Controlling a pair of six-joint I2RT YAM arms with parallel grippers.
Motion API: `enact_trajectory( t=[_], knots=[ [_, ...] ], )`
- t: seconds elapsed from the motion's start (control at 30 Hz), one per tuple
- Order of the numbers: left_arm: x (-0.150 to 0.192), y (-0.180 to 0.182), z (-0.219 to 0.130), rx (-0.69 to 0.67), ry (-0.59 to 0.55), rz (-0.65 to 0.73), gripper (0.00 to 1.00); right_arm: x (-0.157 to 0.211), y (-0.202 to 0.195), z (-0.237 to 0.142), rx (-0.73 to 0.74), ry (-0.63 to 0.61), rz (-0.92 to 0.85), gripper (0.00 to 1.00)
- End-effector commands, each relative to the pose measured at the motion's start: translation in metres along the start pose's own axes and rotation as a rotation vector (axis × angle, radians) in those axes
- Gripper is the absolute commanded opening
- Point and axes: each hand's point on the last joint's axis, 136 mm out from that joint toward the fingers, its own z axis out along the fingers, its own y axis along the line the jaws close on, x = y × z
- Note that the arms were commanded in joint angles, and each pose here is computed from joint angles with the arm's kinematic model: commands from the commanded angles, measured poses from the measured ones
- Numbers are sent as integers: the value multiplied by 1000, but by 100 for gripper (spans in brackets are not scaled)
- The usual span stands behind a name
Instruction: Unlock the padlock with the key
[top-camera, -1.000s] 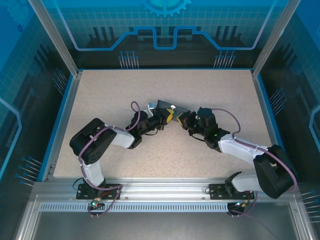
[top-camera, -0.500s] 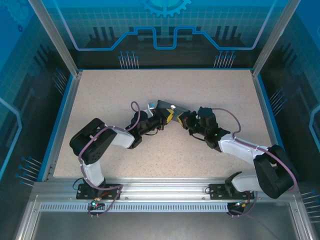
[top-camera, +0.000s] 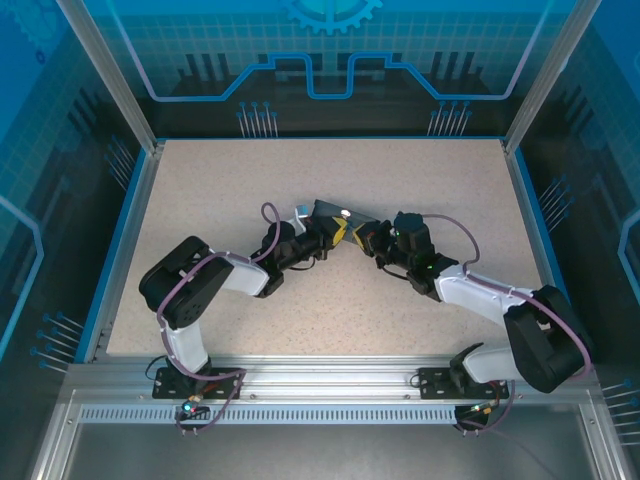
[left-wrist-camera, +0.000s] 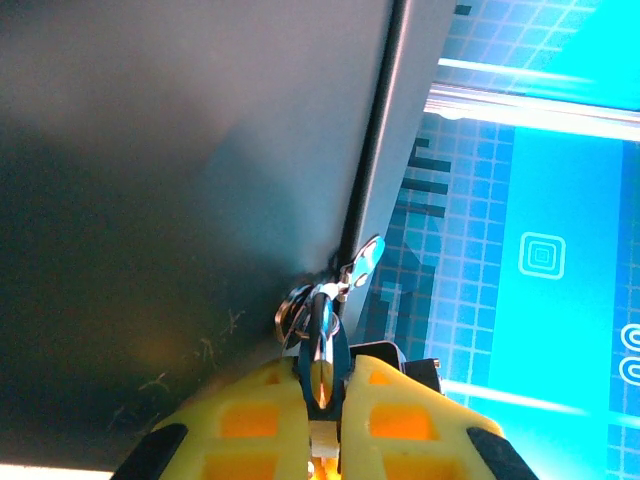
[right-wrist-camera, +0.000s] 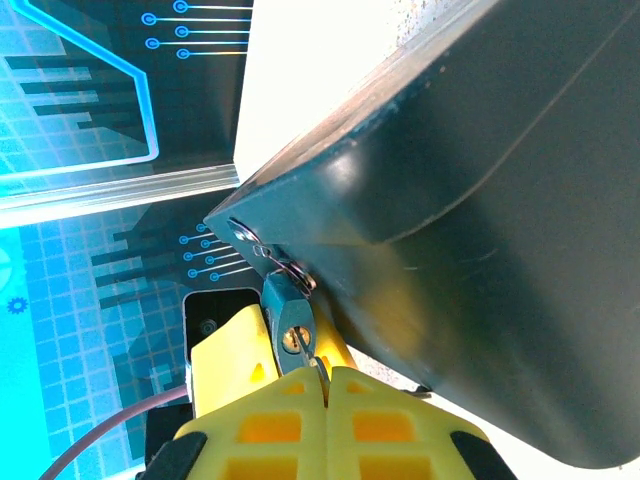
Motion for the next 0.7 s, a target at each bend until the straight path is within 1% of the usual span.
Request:
enact_trajectory(
  t=[0.0, 0.2, 0.5, 0.6, 0.67],
  knots=[
    [2, -22, -1, 95, 12, 20, 0, -5, 14, 4, -39, -9, 8, 0],
    [4, -21, 0, 86, 23, 22, 0, -4, 20, 9, -70, 7, 42, 0],
    [8, -5, -2, 32, 45, 27, 0, -4, 38, 10, -69, 23, -51, 0],
    [9, -3, -2, 26, 53, 26, 0, -2, 45, 14, -66, 48, -96, 0],
    [11, -4, -2, 29, 60, 27, 0, -1, 44, 19, -72, 61, -89, 0]
  ],
)
